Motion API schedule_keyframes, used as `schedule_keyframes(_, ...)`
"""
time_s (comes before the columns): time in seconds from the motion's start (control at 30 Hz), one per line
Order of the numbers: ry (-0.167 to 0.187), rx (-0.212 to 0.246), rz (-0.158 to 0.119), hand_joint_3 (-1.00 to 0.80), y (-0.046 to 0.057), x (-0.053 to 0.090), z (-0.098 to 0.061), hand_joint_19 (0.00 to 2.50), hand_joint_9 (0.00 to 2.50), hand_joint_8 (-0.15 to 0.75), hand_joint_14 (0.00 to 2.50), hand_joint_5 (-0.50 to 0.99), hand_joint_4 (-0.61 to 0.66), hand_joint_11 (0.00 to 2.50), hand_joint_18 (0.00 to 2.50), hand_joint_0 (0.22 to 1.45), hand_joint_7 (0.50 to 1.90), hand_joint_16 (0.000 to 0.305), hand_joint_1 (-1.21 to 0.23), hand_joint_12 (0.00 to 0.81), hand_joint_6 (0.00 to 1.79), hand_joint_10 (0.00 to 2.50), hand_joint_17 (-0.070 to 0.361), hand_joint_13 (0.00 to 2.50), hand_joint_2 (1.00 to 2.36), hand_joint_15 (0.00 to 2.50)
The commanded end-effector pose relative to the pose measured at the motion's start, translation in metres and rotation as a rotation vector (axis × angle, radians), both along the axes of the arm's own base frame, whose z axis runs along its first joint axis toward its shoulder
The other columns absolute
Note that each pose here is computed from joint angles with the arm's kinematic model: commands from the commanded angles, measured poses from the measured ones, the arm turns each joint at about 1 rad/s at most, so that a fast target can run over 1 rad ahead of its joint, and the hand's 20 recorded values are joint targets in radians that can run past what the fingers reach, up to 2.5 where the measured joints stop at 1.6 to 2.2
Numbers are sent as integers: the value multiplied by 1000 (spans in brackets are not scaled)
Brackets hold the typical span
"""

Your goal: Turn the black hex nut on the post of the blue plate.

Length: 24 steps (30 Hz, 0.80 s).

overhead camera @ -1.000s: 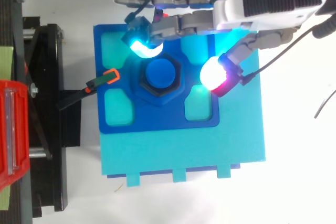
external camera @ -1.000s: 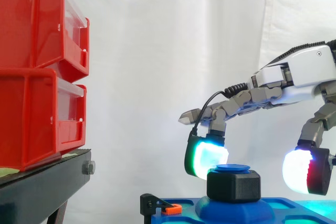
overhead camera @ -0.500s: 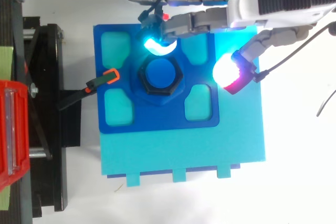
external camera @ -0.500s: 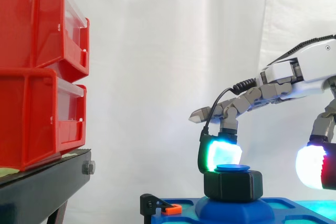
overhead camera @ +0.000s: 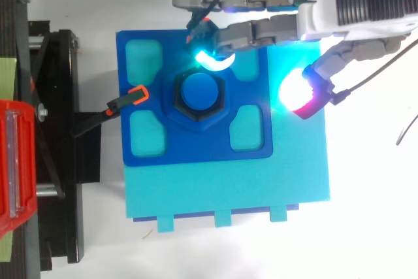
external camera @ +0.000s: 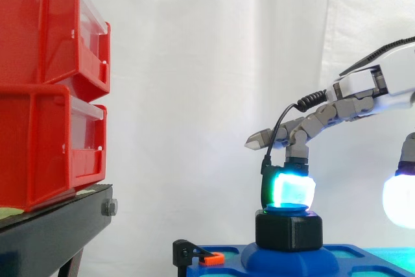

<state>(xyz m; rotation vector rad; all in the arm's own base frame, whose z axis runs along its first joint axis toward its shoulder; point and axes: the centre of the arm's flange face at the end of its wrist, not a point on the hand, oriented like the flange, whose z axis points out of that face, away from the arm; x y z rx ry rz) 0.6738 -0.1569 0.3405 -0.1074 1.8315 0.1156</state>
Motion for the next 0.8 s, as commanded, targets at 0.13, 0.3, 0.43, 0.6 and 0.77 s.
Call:
schedule_keyframes(0.13, 17, -7, -6, -500, 1, -3, 1, 149, 0, 73, 0, -300, 3, 0, 74, 448, 810, 36, -739, 261, 501, 0, 81, 0, 1000, 39)
schedule_keyframes(0.3, 19, -7, -6, -500, 2, -5, 5, 147, 0, 72, 0, -300, 2, 0, 71, 448, 809, 36, -738, 262, 501, 0, 80, 0, 1000, 36)
schedule_keyframes(0.43, 28, -8, -7, -500, 3, -6, 7, 153, 0, 73, 0, -300, 2, 0, 73, 448, 810, 36, -736, 261, 501, 0, 81, 0, 1000, 32)
schedule_keyframes(0.6, 34, -10, -13, -500, 4, -10, 12, 150, 0, 72, 0, -300, 4, 0, 71, 448, 811, 36, -734, 262, 501, 0, 80, 0, 1000, 36)
schedule_keyframes(0.77, 33, -9, -12, -500, 4, -11, 15, 149, 0, 72, 0, -300, 3, 0, 71, 448, 815, 36, -732, 262, 501, 0, 80, 0, 1000, 37)
